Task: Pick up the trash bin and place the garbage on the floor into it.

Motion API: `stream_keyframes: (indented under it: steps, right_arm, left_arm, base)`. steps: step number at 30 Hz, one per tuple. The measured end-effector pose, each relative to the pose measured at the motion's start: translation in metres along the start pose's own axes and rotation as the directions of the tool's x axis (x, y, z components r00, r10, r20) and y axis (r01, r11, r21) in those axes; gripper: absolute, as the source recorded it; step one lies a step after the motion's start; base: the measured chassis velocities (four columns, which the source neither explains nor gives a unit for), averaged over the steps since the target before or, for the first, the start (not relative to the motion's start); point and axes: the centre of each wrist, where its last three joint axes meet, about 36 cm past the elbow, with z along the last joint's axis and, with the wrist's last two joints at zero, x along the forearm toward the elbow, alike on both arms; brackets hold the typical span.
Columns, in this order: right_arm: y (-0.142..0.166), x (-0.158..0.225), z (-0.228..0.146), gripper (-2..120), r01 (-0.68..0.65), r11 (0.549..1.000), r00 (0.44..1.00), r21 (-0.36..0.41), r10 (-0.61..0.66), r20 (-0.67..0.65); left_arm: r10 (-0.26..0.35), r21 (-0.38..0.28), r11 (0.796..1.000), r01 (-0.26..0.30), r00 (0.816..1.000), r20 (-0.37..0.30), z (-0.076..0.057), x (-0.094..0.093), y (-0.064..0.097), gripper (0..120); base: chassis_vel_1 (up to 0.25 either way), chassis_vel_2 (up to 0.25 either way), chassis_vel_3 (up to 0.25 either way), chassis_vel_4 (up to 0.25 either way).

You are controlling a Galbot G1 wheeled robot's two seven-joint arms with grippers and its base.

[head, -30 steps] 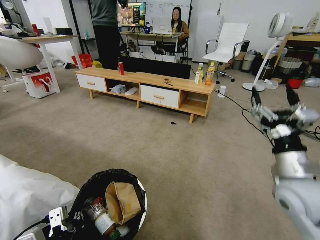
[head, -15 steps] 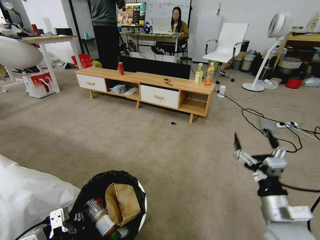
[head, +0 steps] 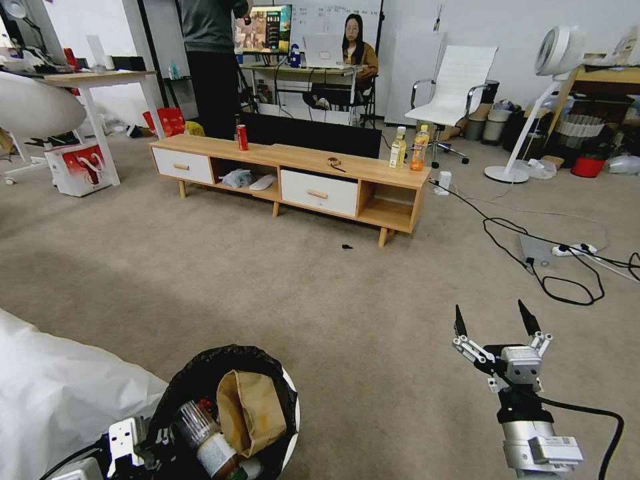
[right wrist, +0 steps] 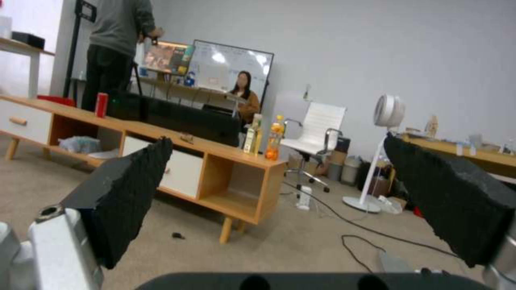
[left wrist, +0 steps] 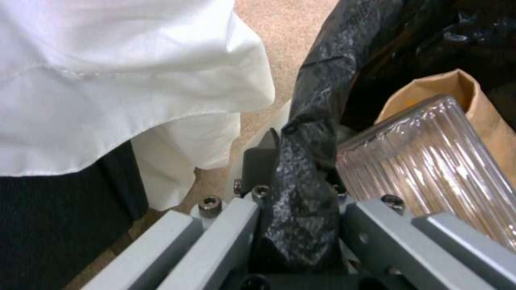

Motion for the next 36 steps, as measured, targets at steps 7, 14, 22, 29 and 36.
stream_keyframes:
  steps: [7, 14, 22, 29, 36]
  right_arm:
    - [0.001, 0.004, 0.002, 99, -0.004, 1.0, 1.0, 0.001, 0.004, -0.013]
    - [0.0, 0.004, 0.004, 99, -0.005, 1.0, 1.0, 0.005, 0.006, -0.016]
    - [-0.001, 0.002, 0.007, 99, -0.006, 1.0, 1.0, 0.008, 0.006, -0.014]
    - [-0.001, 0.001, 0.01, 99, -0.009, 1.0, 1.0, 0.004, 0.009, -0.013]
    - [-0.003, -0.002, 0.015, 100, 0.0, 1.0, 1.0, -0.018, 0.0, 0.008]
  left_arm:
    - [0.004, 0.002, 1.0, -0.004, 1.0, 0.0, 0.001, -0.002, 0.0, 2]
    - [0.005, 0.003, 1.0, -0.005, 1.0, -0.002, 0.001, -0.003, 0.0, 2]
    - [0.0, 0.002, 1.0, 0.0, 1.0, -0.001, 0.001, -0.003, 0.001, 2]
    - [0.0, 0.002, 1.0, 0.0, 1.0, 0.0, 0.001, -0.003, 0.001, 2]
    - [0.0, 0.003, 1.0, 0.0, 1.0, 0.004, 0.0, -0.003, 0.001, 2]
  base:
    - [0.0, 0.0, 0.0, 0.0]
    - [0.0, 0.0, 0.0, 0.0]
    - [0.0, 0.0, 0.0, 0.0]
    - [-0.055, -0.053, -0.054, -0.068]
    - [-0.081, -0.078, -0.085, -0.087]
